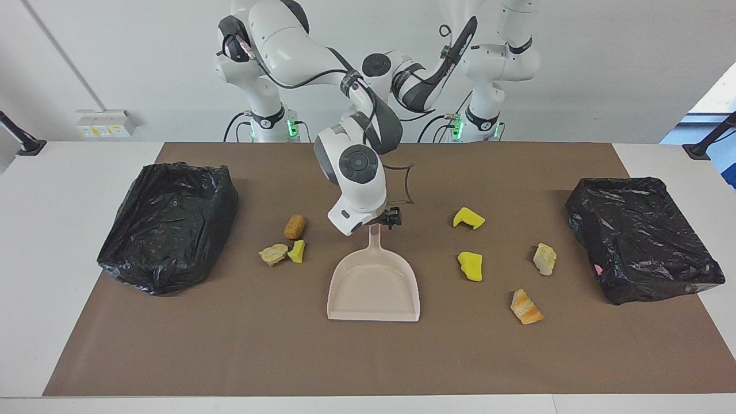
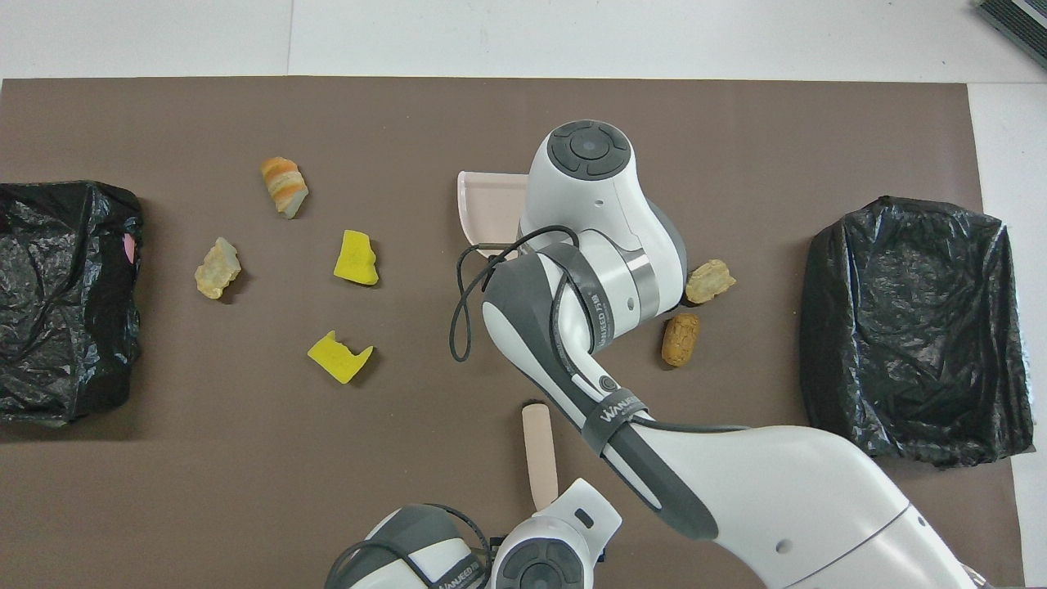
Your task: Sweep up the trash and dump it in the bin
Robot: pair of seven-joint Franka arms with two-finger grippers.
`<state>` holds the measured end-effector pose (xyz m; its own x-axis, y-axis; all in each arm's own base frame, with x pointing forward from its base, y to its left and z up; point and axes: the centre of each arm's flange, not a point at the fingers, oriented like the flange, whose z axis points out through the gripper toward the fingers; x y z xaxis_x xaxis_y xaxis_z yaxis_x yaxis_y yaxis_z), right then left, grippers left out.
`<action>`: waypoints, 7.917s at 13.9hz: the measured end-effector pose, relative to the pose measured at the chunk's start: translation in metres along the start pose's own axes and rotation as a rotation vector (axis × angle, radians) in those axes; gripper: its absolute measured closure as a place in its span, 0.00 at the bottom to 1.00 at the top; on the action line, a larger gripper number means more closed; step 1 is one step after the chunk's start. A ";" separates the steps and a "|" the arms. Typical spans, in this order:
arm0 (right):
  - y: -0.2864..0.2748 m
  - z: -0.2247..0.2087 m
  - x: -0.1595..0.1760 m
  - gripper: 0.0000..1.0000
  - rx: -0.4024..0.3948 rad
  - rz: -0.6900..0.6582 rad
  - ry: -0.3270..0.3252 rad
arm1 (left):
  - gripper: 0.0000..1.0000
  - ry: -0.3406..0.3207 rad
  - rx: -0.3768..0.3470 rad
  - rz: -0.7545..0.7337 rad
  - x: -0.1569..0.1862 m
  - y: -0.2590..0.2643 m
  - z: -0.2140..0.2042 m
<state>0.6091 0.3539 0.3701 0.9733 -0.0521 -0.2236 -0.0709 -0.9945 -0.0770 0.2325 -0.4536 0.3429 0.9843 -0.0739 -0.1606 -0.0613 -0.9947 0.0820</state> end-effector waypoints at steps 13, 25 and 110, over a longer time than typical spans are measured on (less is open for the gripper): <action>0.001 0.029 -0.002 0.68 -0.031 -0.013 -0.036 | 0.74 -0.103 0.103 0.131 0.044 -0.046 -0.027; 0.049 -0.056 -0.004 0.68 -0.031 -0.451 -0.036 | 0.74 -0.142 0.058 0.204 0.155 -0.208 -0.068; -0.015 0.042 -0.096 0.68 -0.345 -1.203 -0.197 | 0.74 -0.179 0.217 0.429 0.385 -0.425 -0.098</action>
<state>0.5077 0.3778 0.3516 0.3322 0.8830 -0.3315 0.9223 -0.3777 -0.0819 0.6541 -0.0525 0.3426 0.8204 -0.4704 -0.3249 -0.5050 -0.8628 -0.0259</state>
